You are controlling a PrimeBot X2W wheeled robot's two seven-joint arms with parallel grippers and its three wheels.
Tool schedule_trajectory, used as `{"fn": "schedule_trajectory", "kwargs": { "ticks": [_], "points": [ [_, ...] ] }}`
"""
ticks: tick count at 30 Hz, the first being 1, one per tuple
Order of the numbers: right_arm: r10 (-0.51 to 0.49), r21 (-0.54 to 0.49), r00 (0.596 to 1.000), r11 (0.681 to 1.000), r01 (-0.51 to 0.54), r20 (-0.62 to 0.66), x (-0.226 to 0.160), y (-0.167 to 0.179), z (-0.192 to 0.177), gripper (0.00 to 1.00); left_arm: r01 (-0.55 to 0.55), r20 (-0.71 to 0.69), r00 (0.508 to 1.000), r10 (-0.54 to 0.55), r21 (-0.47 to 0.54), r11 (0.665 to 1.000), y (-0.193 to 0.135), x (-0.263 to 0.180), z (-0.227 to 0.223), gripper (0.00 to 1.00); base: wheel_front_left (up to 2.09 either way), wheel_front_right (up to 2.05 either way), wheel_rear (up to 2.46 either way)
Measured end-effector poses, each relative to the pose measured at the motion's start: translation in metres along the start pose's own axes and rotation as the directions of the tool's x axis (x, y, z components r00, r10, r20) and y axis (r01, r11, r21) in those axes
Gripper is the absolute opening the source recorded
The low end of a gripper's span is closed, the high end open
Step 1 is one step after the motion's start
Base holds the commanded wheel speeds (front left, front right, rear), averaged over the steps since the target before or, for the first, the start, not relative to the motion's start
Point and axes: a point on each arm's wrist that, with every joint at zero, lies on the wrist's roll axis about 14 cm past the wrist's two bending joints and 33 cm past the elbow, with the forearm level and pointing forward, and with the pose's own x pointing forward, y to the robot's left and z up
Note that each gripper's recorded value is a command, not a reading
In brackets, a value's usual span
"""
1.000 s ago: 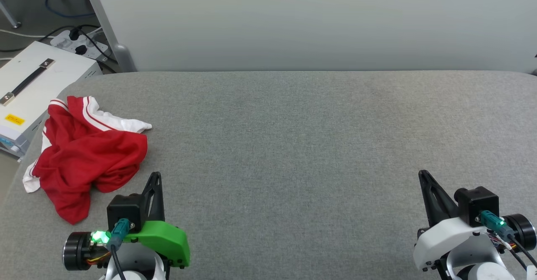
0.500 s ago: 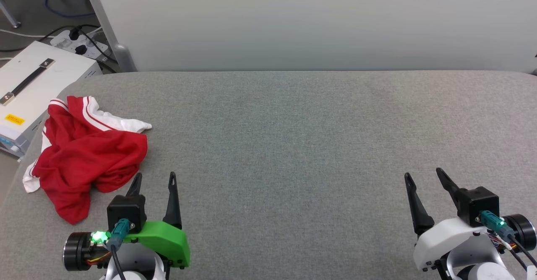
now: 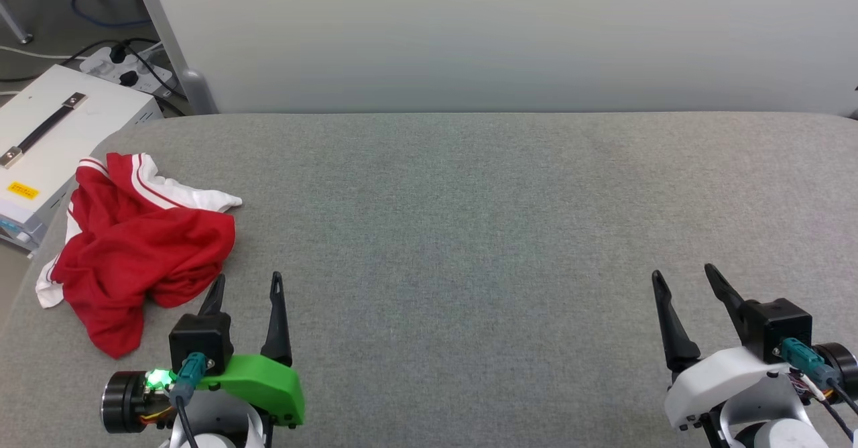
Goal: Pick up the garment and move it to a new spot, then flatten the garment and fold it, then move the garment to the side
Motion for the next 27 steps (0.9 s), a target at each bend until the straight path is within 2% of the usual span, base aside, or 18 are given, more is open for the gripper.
{"fn": "schedule_trajectory", "kwargs": {
  "ticks": [27],
  "points": [
    [-0.021,0.071,0.996,0.997,0.015,0.088,-0.002,-0.006,0.016,1.00,0.006,0.060,0.998,-0.004,-0.026,1.000,-0.004,0.000,0.009,1.00,0.00,0.00,0.00]
  ]
}}
